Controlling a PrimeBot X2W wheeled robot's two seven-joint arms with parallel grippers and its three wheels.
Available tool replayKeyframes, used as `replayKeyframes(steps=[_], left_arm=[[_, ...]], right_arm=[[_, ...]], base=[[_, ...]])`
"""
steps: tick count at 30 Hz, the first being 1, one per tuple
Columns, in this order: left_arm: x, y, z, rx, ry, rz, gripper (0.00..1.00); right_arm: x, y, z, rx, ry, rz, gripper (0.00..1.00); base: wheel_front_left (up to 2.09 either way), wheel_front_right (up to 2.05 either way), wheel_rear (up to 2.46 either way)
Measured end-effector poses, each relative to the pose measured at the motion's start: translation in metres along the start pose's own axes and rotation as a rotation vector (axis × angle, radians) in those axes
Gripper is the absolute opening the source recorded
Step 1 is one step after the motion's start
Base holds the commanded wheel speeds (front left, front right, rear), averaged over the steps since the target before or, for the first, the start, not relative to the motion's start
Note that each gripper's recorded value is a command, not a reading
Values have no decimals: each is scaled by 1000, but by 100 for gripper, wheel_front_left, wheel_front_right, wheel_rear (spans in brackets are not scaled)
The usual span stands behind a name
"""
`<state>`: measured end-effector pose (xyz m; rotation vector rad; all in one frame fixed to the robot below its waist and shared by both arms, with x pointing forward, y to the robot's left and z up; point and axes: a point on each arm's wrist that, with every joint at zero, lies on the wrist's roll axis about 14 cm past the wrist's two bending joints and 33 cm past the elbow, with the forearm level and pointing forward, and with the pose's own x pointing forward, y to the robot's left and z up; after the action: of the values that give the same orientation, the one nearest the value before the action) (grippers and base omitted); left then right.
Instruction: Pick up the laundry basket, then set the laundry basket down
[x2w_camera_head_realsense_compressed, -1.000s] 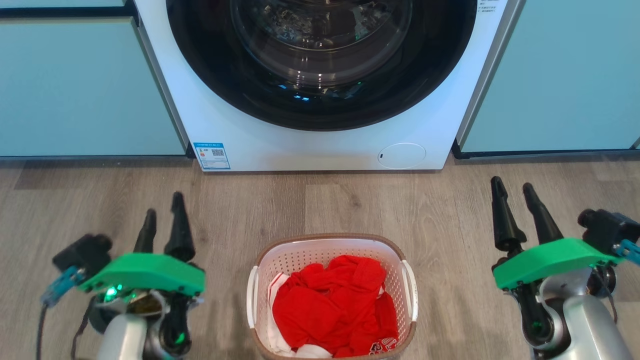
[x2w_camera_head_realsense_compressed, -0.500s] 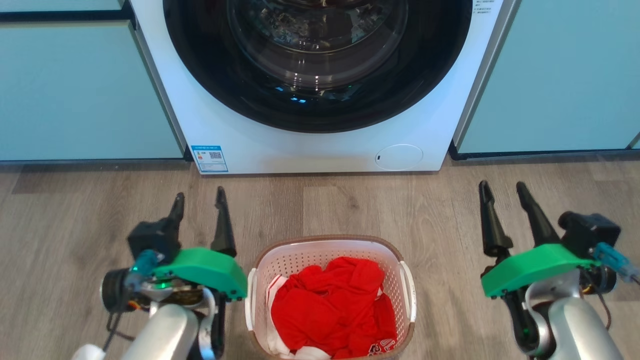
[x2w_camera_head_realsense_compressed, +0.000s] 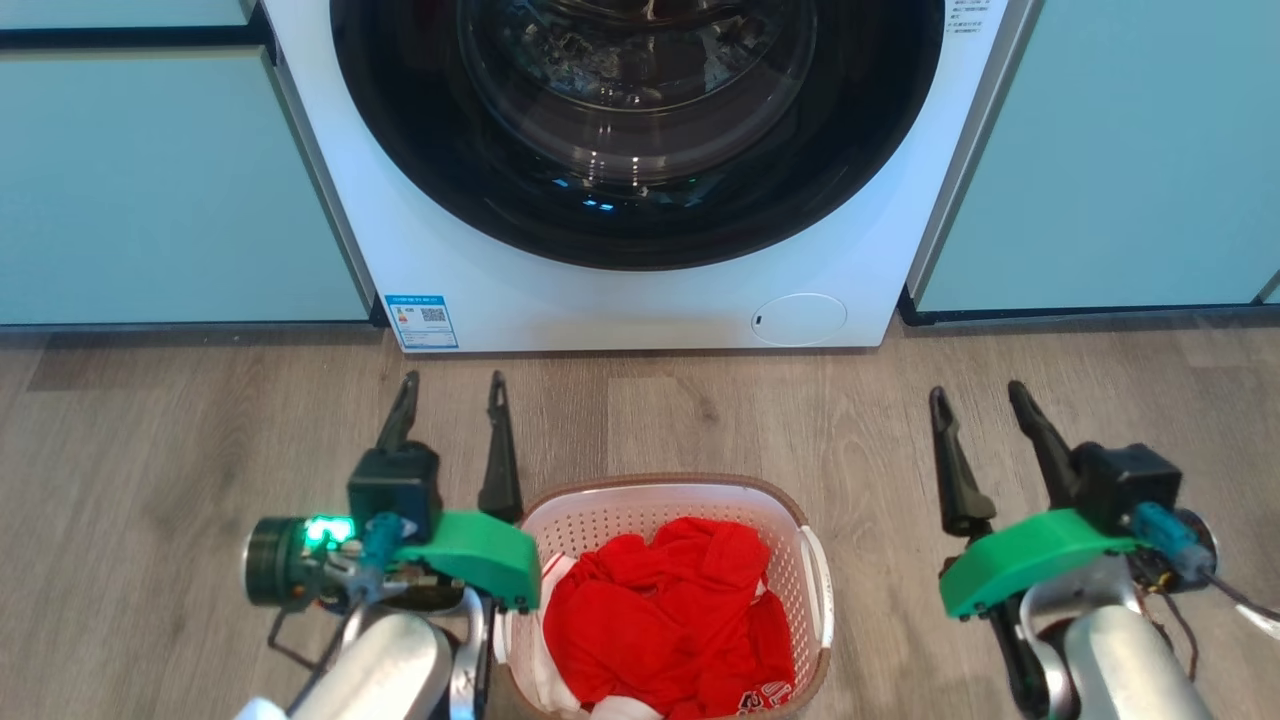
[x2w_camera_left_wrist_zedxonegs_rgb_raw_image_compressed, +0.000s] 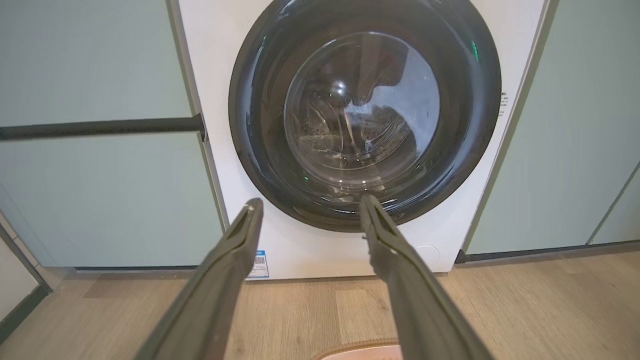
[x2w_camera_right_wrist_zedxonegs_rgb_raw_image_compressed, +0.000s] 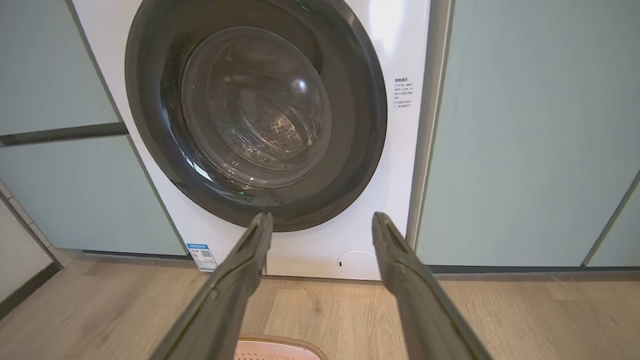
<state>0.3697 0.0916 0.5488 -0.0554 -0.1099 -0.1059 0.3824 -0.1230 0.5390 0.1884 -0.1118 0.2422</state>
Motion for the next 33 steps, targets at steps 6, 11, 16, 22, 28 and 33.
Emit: replayKeyframes(steps=[6,11,16,22,28,33], left_arm=[[-1,-6,5,23,-35,-30,100],[0,-11,20,39,-100,-52,100],[4,-8,50,40,-210,-34,100],[5,-11,68,62,-289,-40,100],[6,-10,66,47,-291,-49,100],[5,5,36,-6,-191,-23,100]], right_arm=[[2,11,-1,-70,-1,43,100],[7,19,7,-134,-34,75,100],[11,30,27,-201,-105,110,100],[12,39,36,-267,-148,140,100],[12,37,37,-282,-157,136,100],[9,16,26,-221,-120,69,100]], base=[[0,0,0],[0,0,0],[0,0,0],[0,0,0],[0,0,0],[0,0,0]])
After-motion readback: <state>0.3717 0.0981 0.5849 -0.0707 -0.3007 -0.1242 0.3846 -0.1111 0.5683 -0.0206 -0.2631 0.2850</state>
